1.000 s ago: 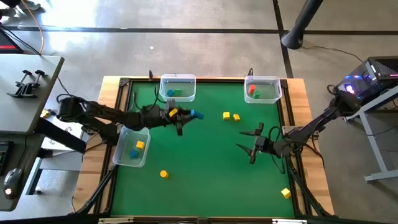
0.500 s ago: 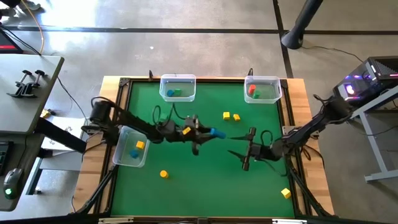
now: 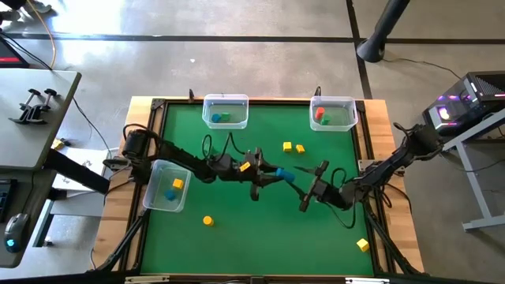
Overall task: Sort blocks by size
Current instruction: Put the blue cylindrical block into the top right transparent bin
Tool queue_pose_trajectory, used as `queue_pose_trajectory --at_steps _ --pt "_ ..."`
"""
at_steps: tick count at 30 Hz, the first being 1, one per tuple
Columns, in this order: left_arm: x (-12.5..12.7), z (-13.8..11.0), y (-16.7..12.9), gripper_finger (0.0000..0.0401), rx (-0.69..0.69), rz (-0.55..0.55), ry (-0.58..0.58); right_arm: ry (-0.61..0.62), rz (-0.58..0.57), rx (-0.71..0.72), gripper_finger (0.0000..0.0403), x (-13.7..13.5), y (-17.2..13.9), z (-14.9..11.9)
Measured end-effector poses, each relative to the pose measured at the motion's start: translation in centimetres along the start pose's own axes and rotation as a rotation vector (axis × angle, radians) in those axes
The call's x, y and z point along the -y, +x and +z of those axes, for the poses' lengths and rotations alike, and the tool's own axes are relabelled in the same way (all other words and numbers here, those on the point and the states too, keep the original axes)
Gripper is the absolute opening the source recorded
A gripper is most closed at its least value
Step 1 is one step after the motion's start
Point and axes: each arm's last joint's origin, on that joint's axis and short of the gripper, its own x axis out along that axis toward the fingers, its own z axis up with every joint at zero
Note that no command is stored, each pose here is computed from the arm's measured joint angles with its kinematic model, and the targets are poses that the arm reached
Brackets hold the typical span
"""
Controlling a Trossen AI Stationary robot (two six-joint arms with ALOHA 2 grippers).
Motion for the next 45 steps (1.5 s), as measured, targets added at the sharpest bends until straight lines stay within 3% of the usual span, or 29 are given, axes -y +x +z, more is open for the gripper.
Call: queue_pose_trajectory --at_steps 8,16,21,27,31,34,38,45 --pt "0.1 -0.2 0.0 0.0093 -0.017 0.002 0.008 0.020 0.142 0.064 0.0233 -0.4 0.0 0.3" --pt "0.0 -0.3 0.0 0.0097 -0.023 0.018 0.010 0.025 0.117 0.041 0.0119 -0.2 0.2 0.0" --pt "-0.1 -0.6 0.0 0.0130 -0.066 0.036 0.013 0.013 0.074 -0.026 0.0117 -0.2 0.2 -0.6" --pt "-1.0 0.6 -0.8 0.0172 -0.267 0.143 0.041 0.038 -0.042 -0.116 0.0117 2.0 -0.3 0.9" --pt "-0.8 1.5 -1.9 0.0174 -0.396 0.267 0.076 0.091 -0.029 -0.292 0.0117 5.5 0.0 3.5" --pt "-0.2 2.2 -2.4 0.0173 -0.414 0.336 0.102 0.214 -0.015 -0.574 0.0117 9.7 0.6 4.9" --pt "0.4 2.1 -2.5 0.0172 -0.416 0.364 0.145 0.203 -0.140 -0.912 0.0117 15.1 1.6 5.8" --pt "0.4 1.9 -2.5 0.0172 -0.416 0.384 0.166 0.227 -0.234 -1.240 0.0117 23.9 6.0 5.5"
